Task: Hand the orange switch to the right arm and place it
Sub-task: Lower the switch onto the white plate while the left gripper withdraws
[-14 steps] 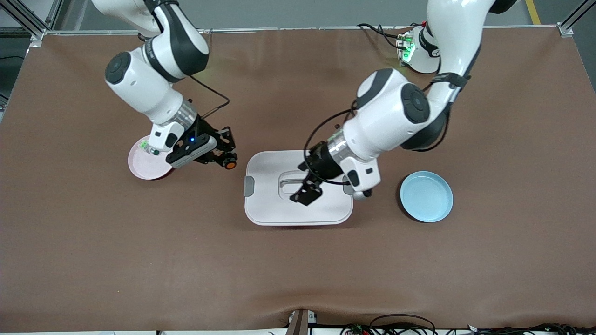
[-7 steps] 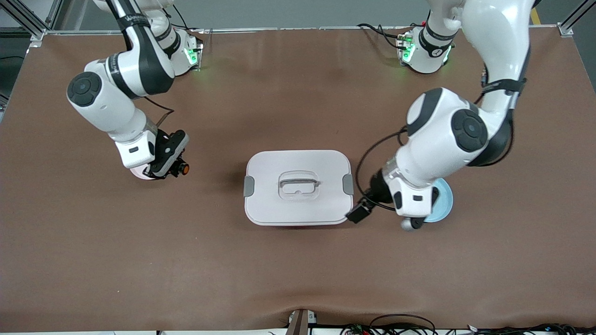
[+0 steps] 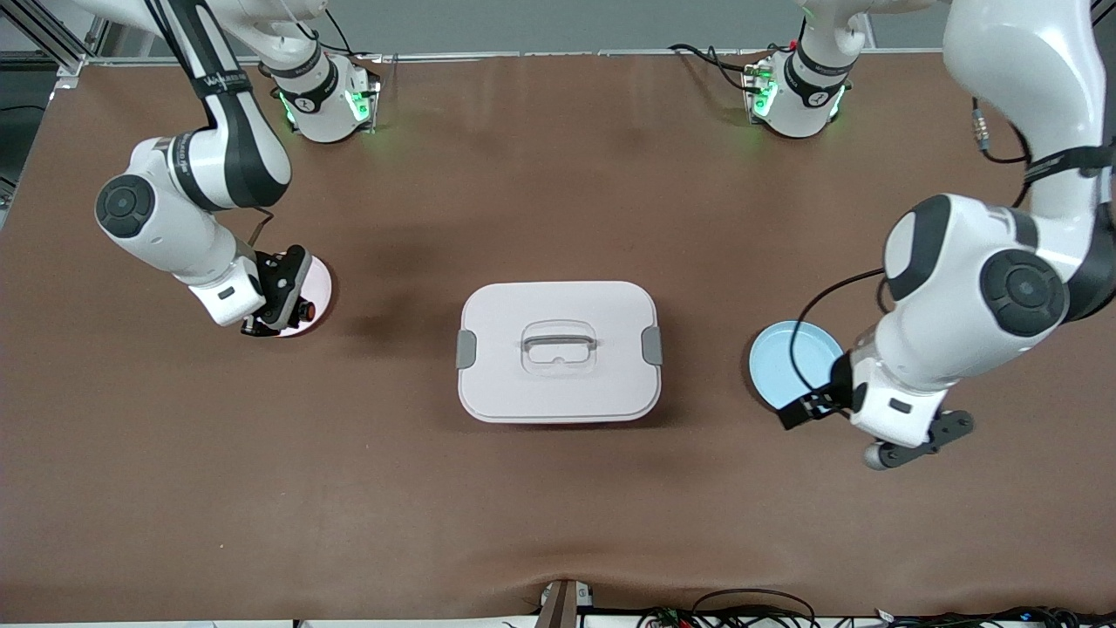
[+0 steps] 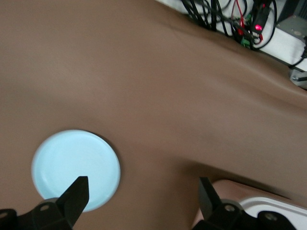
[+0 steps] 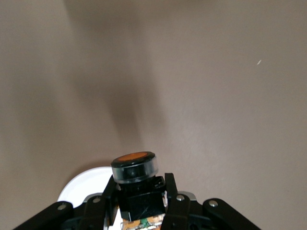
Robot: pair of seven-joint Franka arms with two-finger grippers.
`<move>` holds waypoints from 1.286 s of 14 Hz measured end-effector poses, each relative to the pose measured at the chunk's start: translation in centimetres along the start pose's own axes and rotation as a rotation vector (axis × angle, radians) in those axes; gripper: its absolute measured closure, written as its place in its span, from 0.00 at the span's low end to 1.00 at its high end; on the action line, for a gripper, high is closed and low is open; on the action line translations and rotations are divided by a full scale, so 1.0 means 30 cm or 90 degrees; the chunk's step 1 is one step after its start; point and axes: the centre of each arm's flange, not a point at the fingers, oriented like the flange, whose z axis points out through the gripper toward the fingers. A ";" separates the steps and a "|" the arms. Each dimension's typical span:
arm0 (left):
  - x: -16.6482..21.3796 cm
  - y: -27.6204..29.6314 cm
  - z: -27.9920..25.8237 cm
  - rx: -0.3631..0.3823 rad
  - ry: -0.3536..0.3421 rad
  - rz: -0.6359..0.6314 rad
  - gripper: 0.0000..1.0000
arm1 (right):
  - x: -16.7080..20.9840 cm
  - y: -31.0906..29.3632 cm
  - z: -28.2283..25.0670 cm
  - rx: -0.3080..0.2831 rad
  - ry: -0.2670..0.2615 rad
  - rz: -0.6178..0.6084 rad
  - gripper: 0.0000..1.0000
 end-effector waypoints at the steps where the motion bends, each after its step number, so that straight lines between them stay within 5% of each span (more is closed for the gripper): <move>1: 0.012 -0.039 -0.049 0.012 0.009 0.019 0.00 | -0.042 -0.011 0.034 -0.002 -0.001 -0.003 0.59; 7: 0.053 -0.242 -0.287 0.037 0.030 0.136 0.00 | -0.230 -0.110 0.201 -0.032 -0.003 -0.002 0.59; 12: -0.062 -0.276 -0.453 0.089 -0.018 0.213 0.00 | -0.284 -0.175 0.277 -0.059 -0.002 0.011 0.59; 18: -0.224 -0.380 -0.559 0.071 -0.053 0.216 0.00 | -0.368 -0.170 0.385 -0.076 0.002 0.018 0.59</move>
